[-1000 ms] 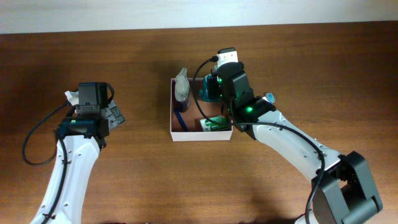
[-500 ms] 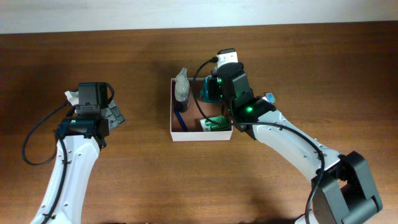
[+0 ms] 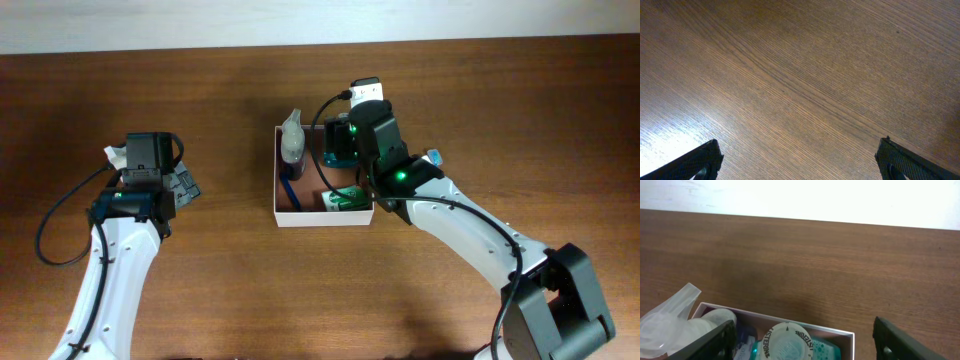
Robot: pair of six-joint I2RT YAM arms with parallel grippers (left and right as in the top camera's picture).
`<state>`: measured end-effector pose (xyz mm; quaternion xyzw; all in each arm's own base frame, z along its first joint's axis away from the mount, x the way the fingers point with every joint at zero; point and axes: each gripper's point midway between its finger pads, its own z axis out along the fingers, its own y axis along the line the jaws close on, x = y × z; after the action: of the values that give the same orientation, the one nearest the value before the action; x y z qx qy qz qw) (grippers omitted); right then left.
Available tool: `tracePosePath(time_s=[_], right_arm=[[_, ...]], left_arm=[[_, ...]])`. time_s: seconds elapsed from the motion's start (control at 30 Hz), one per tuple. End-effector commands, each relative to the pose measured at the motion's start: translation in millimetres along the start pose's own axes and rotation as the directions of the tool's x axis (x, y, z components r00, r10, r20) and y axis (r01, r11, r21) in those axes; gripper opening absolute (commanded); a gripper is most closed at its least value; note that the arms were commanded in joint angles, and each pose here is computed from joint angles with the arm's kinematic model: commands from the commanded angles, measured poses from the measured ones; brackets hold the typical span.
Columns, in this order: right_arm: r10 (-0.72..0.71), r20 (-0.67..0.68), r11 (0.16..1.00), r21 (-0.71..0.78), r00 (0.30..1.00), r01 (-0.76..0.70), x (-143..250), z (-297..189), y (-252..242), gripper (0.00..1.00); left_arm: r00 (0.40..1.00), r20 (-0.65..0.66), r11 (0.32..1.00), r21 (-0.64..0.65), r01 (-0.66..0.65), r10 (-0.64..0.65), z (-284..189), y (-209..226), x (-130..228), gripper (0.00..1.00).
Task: Pack container
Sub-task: 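Lift the Listerine bottle with the right gripper and carry it into the box, then release the Listerine bottle and move the right gripper to the toothpaste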
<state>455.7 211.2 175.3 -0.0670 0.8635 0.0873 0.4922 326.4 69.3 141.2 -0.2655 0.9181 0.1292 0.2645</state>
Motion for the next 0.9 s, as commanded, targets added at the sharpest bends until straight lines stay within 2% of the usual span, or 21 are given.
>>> tracePosePath(time_s=[0.0, 0.27, 0.4, 0.53, 0.63, 0.73, 0.87], right_arm=[[-0.004, 0.047, 1.0, -0.001, 0.999, 0.004, -18.4, -8.3, 3.6, 0.8], [0.002, 0.16, 1.0, 0.002, 0.987, -0.002, -66.5, -61.9, -5.6, 0.81], [0.012, 0.15, 0.997, 0.074, 0.989, -0.023, -73.8, -95.1, -36.3, 0.84], [0.021, 0.004, 0.982, 0.185, 1.0, -0.022, -44.2, -118.8, -83.7, 0.92], [0.052, -0.159, 0.951, 0.309, 0.986, 0.0, -5.2, -127.9, -126.4, 1.0], [0.121, -0.313, 0.918, 0.397, 0.942, 0.014, 34.7, -135.7, -164.5, 0.99], [0.213, -0.42, 0.881, 0.473, 0.882, 0.012, 72.2, -131.4, -200.9, 0.99]], left_arm=[[0.999, 0.038, 1.0, -0.002, 0.011, -0.011, -8.6, 2.8, -11.7, 0.99], [0.999, 0.038, 1.0, -0.003, 0.011, -0.011, -8.5, 2.8, -11.6, 0.99], [0.999, 0.038, 1.0, -0.002, 0.011, -0.011, -8.6, 2.8, -11.7, 0.99], [0.999, 0.038, 1.0, -0.003, 0.011, -0.011, -8.5, 2.8, -11.6, 0.99], [0.999, 0.038, 1.0, -0.002, 0.011, -0.011, -8.6, 2.8, -11.7, 0.99], [0.999, 0.038, 1.0, -0.003, 0.011, -0.011, -8.5, 2.8, -11.6, 0.99], [0.999, 0.038, 1.0, -0.002, 0.011, -0.011, -8.6, 2.8, -11.7, 0.99]])
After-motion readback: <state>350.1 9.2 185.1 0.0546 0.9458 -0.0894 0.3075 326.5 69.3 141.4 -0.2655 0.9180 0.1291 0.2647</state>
